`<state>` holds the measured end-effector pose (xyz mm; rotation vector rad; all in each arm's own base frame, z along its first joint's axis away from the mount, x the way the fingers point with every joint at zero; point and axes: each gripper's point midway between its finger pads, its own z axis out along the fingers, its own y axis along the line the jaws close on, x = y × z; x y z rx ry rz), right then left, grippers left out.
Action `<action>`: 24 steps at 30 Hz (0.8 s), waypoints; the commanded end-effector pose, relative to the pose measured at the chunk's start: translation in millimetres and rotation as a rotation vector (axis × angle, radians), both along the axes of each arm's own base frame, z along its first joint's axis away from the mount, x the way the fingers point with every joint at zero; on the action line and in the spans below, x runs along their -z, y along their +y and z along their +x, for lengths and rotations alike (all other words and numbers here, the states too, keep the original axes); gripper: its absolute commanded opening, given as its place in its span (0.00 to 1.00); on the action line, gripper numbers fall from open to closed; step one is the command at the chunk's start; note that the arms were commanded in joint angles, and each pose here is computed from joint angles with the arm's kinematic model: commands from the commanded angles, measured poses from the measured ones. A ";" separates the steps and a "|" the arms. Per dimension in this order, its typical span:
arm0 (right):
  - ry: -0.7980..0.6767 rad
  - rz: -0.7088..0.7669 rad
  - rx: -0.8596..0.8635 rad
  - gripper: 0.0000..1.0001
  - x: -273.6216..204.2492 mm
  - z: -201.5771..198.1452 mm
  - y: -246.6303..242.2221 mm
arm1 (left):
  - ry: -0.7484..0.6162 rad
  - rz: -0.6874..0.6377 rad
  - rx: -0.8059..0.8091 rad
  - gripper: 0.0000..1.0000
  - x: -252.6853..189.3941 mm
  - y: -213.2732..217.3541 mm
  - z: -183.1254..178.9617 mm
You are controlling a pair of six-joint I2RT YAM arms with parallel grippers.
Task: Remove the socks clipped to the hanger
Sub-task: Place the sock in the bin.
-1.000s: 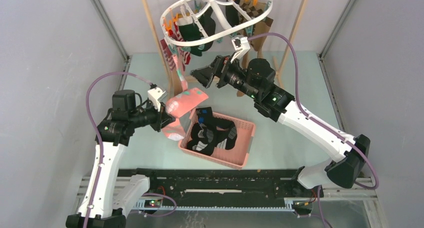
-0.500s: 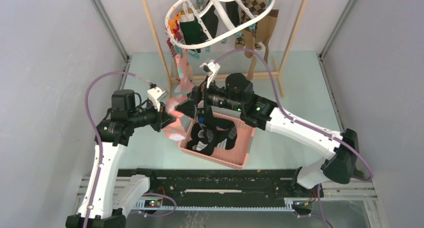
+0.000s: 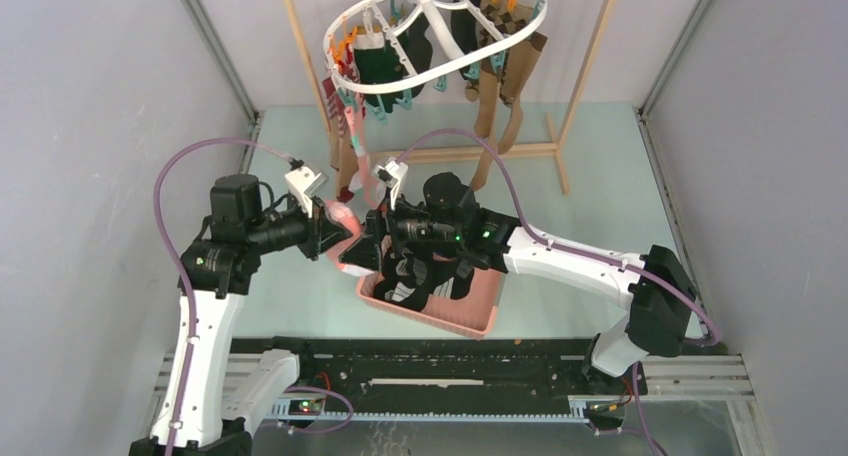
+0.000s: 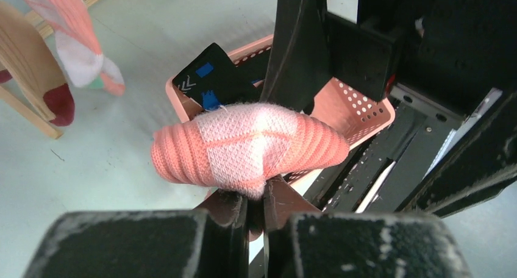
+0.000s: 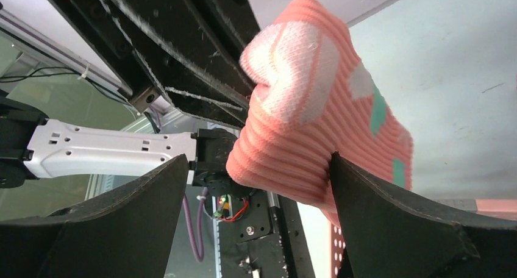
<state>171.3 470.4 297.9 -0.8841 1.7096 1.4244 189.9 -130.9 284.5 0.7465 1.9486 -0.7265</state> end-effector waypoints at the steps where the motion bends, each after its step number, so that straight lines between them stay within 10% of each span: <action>1: -0.034 0.062 -0.036 0.95 -16.6 -16.0 6.5 | -0.052 -0.098 0.001 0.07 -39.9 -10.5 2.8; 6: -0.048 0.073 0.029 0.84 -17.3 -3.5 10.0 | -0.030 -0.163 0.026 0.16 -52.8 -18.6 -2.2; 12: -0.059 0.016 0.066 0.47 -7.5 3.5 2.0 | -0.028 -0.164 -0.003 0.80 -60.2 -15.9 -3.4; 19: -0.014 -0.032 0.159 0.00 11.6 21.8 -16.5 | -0.006 -0.209 -0.037 0.92 -70.0 -16.1 3.1; 24: 0.083 -0.066 0.303 0.00 37.3 48.3 -51.6 | -0.005 -0.213 -0.064 0.99 -70.8 -11.0 6.3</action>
